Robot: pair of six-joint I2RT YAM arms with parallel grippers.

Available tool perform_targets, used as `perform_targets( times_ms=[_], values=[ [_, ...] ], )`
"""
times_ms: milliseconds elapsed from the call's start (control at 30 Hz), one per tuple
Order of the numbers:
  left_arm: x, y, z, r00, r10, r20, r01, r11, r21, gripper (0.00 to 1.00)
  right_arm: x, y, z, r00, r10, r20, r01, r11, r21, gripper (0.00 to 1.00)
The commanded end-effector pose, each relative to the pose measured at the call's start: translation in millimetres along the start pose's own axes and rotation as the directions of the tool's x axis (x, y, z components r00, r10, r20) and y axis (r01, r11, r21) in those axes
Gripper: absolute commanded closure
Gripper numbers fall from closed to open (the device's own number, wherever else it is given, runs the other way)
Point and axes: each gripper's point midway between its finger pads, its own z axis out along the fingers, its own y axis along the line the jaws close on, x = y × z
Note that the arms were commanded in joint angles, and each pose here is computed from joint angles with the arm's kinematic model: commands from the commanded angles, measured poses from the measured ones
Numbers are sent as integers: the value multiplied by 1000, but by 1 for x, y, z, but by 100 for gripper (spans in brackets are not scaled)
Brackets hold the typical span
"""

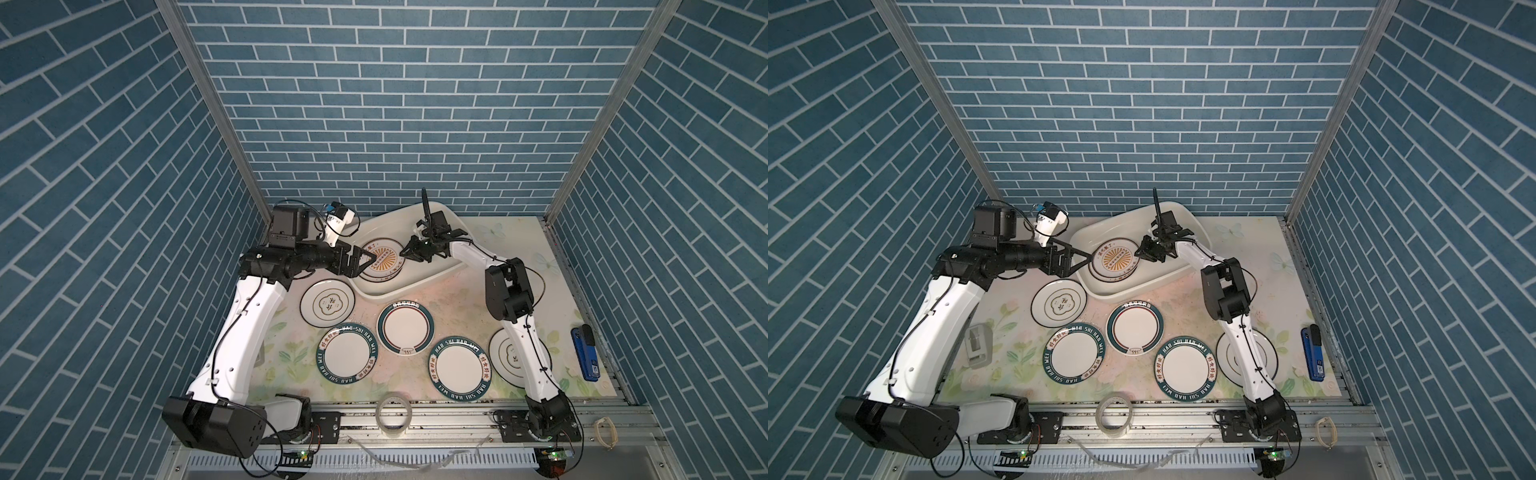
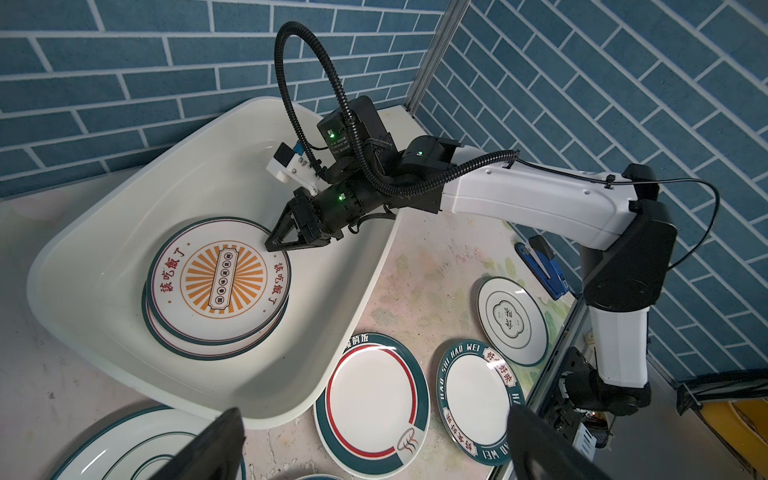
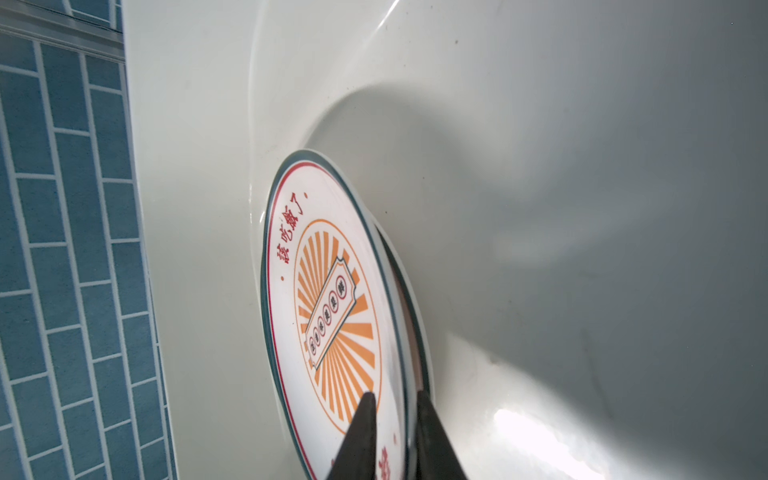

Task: Place the plates into the plastic bin on the countertop
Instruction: 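Set the plate flat on the stack and open the right gripper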

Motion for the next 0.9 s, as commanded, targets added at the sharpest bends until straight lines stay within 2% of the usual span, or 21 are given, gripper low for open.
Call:
perform_targets(
  times_ms=[0,867],
  values=[
    [-10,-5,-7,999,20,34,-20,1000,9,0,5,6,-4,1000,-26,-12,27,1000,10,81],
    [-9,-7,-7,999,17,36,-18,1000,17,0,11,4,-24,997,-83,-4,83,991,104,76]
  ],
)
